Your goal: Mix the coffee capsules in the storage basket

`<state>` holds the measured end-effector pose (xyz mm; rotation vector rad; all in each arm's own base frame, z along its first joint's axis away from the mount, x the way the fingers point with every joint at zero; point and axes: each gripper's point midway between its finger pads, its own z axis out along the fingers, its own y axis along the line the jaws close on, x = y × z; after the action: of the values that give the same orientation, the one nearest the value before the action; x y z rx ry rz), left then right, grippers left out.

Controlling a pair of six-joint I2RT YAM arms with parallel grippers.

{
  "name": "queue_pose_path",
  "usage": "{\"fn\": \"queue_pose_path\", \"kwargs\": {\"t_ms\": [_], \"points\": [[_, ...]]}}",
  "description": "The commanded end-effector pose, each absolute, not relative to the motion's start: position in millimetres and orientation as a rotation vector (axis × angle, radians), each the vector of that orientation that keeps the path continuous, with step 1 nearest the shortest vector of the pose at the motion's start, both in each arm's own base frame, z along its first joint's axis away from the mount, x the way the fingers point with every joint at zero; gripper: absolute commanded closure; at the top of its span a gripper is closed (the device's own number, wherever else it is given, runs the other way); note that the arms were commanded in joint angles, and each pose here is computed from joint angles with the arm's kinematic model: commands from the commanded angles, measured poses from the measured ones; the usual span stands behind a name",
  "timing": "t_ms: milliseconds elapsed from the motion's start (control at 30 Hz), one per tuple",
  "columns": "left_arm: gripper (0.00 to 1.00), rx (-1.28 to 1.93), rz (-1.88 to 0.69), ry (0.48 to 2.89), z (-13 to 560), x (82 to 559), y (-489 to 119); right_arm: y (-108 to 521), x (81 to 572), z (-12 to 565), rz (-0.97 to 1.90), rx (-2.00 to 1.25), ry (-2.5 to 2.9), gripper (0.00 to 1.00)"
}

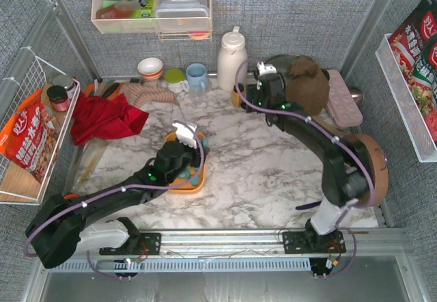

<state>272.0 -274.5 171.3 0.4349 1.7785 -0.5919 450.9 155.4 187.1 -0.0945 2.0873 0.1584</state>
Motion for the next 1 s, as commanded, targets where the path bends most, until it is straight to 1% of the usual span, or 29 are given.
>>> {"fn": "queue_pose_path", "kwargs": {"t_ms": [0, 167, 233, 367, 400, 467, 633, 867, 967], "points": [[0.6, 0.332, -0.449, 2.07, 109, 256, -239, 140, 510, 175, 0.049, -0.067, 2.105, 0.33], [0.6, 0.321, -0.387, 2.146, 92, 255, -234, 131, 560, 138, 0.017, -0.011, 2.151, 0.42], [0.59, 0.323, -0.365, 2.163, 88, 256, -231, 123, 572, 124, -0.021, 0.019, 2.167, 0.42], [0.58, 0.306, -0.336, 2.197, 79, 255, -226, 97, 585, 92, -0.115, 0.072, 2.214, 0.42], [0.58, 0.299, -0.331, 2.204, 78, 255, -224, 90, 587, 87, -0.115, 0.126, 2.225, 0.42], [0.57, 0.287, -0.316, 2.217, 76, 255, -221, 86, 588, 76, -0.032, 0.173, 2.261, 0.44], [0.53, 0.247, -0.303, 2.225, 76, 253, -213, 76, 590, 63, 0.018, 0.249, 2.285, 0.45], [0.41, 0.189, -0.308, 2.225, 72, 253, -207, 68, 598, 47, -0.021, 0.29, 2.302, 0.46], [0.3, 0.164, -0.314, 2.216, 73, 253, -205, 62, 601, 50, -0.063, 0.308, 2.278, 0.46]]}}
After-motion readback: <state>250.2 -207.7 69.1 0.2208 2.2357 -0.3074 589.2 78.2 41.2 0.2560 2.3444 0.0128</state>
